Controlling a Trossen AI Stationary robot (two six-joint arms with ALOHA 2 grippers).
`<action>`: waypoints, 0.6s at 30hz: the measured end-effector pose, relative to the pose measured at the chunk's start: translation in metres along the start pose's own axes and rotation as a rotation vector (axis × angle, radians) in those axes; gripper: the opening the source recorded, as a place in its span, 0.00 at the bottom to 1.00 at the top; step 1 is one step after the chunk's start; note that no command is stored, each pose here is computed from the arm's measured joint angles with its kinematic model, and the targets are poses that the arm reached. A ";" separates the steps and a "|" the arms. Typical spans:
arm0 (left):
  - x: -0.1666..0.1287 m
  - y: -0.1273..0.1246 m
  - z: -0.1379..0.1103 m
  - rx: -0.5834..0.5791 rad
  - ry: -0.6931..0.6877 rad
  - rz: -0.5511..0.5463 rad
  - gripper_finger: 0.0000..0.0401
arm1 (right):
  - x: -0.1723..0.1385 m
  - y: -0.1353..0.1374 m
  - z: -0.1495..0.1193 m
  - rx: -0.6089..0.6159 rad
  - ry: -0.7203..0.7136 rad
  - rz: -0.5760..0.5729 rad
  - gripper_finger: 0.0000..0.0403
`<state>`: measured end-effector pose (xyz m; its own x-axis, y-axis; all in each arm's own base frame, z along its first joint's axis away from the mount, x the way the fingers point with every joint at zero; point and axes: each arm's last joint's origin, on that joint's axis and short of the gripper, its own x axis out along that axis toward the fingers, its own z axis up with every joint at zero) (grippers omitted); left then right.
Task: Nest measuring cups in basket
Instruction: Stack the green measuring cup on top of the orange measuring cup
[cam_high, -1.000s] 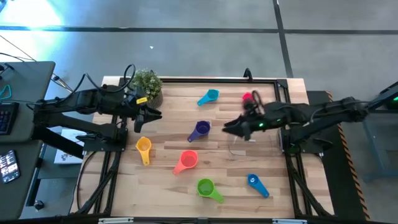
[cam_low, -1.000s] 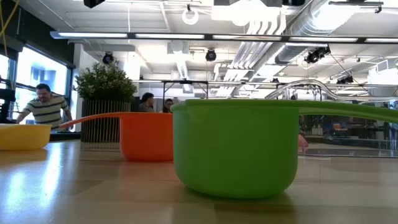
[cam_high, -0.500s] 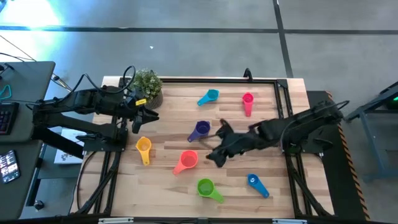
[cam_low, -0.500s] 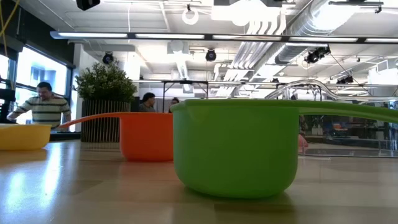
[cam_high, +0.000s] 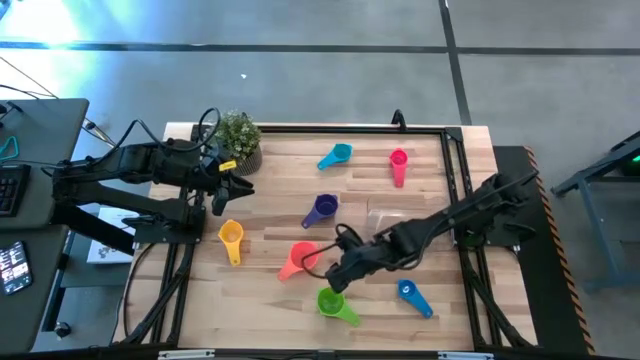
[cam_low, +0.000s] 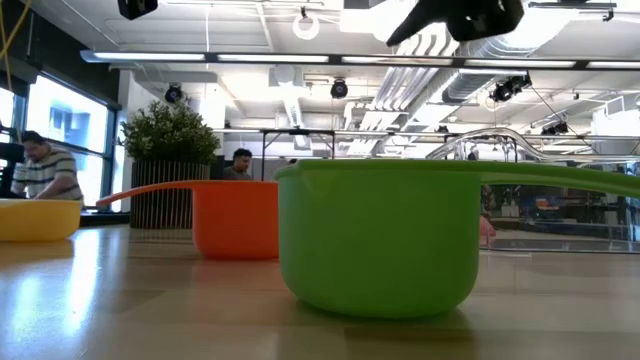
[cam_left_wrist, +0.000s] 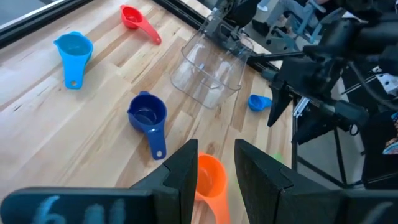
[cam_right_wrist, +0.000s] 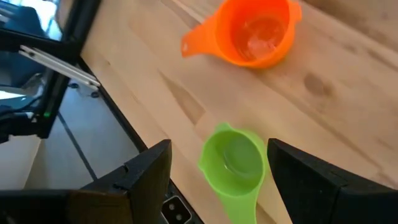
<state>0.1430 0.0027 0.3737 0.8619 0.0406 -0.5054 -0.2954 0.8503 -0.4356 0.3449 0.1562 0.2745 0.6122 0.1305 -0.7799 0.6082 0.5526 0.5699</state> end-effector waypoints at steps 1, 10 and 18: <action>0.000 0.000 0.000 0.000 0.002 0.001 0.24 | 0.003 0.000 -0.002 0.004 0.007 -0.007 0.64; 0.000 0.001 -0.001 0.001 0.014 0.008 0.24 | 0.027 0.000 -0.025 0.044 0.083 -0.040 0.64; 0.000 0.001 -0.001 -0.002 0.015 0.009 0.24 | 0.042 -0.002 -0.038 0.049 0.100 -0.064 0.64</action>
<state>0.1422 0.0026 0.3723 0.8532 0.0401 -0.5201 -0.3037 0.8489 -0.4326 0.3507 0.1921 0.2306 0.5192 0.1791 -0.8357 0.6701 0.5215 0.5281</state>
